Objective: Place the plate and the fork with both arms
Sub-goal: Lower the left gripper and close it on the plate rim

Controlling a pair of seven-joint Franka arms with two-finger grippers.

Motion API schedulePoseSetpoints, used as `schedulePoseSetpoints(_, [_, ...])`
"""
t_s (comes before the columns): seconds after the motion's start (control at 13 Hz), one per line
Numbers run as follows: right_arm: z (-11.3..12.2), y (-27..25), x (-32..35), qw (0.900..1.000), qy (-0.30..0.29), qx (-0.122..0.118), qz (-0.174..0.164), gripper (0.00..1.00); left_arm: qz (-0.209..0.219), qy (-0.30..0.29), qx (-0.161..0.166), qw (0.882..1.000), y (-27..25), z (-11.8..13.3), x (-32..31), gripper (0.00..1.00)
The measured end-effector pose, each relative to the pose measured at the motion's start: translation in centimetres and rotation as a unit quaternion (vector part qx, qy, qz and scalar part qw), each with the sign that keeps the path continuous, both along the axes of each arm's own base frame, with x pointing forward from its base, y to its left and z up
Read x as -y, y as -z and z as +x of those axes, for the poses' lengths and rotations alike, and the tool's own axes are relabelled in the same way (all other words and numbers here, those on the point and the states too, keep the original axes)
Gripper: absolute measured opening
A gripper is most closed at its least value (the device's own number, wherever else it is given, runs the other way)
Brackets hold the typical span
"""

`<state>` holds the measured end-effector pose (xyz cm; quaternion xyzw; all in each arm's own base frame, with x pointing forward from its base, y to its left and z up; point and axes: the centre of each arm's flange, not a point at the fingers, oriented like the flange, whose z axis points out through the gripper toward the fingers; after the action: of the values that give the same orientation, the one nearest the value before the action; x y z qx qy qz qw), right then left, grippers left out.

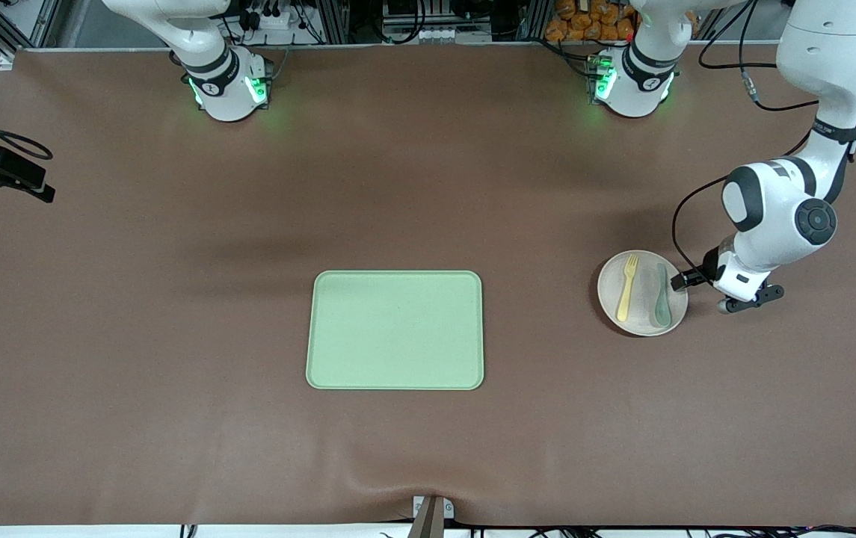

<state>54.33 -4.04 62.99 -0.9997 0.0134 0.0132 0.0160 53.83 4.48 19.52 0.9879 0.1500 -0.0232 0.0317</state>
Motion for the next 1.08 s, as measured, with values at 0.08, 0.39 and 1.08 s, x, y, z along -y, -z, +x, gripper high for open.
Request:
schedulePoseSetpoints(0.08, [0.0,0.0,0.0,1.000,0.000,0.000,0.000,1.00,0.000,-0.001,-0.001,1.000,0.1,0.0,0.0,0.62])
schedulePoseSetpoints(0.39, [0.0,0.0,0.0,1.000,0.000,0.000,0.000,1.00,-0.001,-0.002,-0.003,1.000,0.3,-0.1,0.0,0.35])
schedulePoseSetpoints(1.08, [0.0,0.0,0.0,1.000,0.000,0.000,0.000,1.00,-0.035,-0.032,0.003,0.999,0.4,0.7,1.7,0.10])
